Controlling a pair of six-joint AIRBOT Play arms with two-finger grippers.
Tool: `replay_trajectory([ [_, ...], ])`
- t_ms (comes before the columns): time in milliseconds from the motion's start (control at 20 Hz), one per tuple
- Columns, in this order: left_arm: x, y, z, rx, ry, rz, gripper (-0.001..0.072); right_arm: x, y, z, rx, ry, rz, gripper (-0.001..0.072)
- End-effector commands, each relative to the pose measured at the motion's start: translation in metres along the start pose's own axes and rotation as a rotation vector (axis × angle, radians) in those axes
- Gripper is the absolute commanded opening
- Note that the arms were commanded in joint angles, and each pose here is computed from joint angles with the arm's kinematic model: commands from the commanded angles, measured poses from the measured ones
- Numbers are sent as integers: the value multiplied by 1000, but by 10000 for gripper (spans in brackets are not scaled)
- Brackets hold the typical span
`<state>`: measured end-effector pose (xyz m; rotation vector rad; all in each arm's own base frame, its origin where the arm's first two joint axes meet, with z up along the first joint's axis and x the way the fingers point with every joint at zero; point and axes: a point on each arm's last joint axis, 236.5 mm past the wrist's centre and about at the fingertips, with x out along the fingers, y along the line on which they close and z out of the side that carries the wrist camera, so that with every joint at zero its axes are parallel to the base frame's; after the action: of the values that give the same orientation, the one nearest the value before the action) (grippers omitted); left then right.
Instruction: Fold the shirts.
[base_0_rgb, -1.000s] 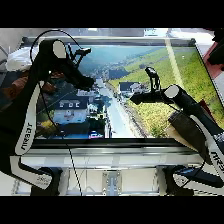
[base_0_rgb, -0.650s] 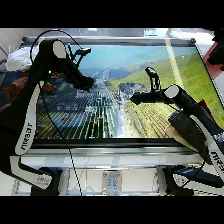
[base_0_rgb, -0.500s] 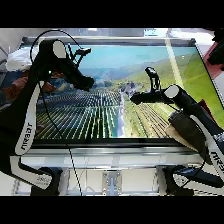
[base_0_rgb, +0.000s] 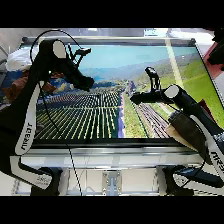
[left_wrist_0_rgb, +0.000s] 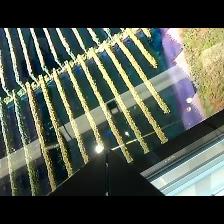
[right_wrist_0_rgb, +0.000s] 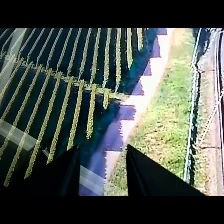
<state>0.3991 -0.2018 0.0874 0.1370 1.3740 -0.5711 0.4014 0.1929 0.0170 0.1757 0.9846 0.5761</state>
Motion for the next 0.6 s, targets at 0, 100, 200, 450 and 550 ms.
replay_trajectory([
  [0,0,0,0,0,-1,1,9,0,0,-1,0,2,1,337],
  [100,0,0,0,0,-1,1,9,0,0,-1,0,2,1,338],
  [200,0,0,0,0,-1,1,9,0,0,-1,0,2,1,337],
  [450,0,0,2,1,-8,1,9,0,-7,16,0,-67,-30,338],
  [550,0,1,9,1,-37,3,9,0,-7,16,0,-69,-30,338],
])
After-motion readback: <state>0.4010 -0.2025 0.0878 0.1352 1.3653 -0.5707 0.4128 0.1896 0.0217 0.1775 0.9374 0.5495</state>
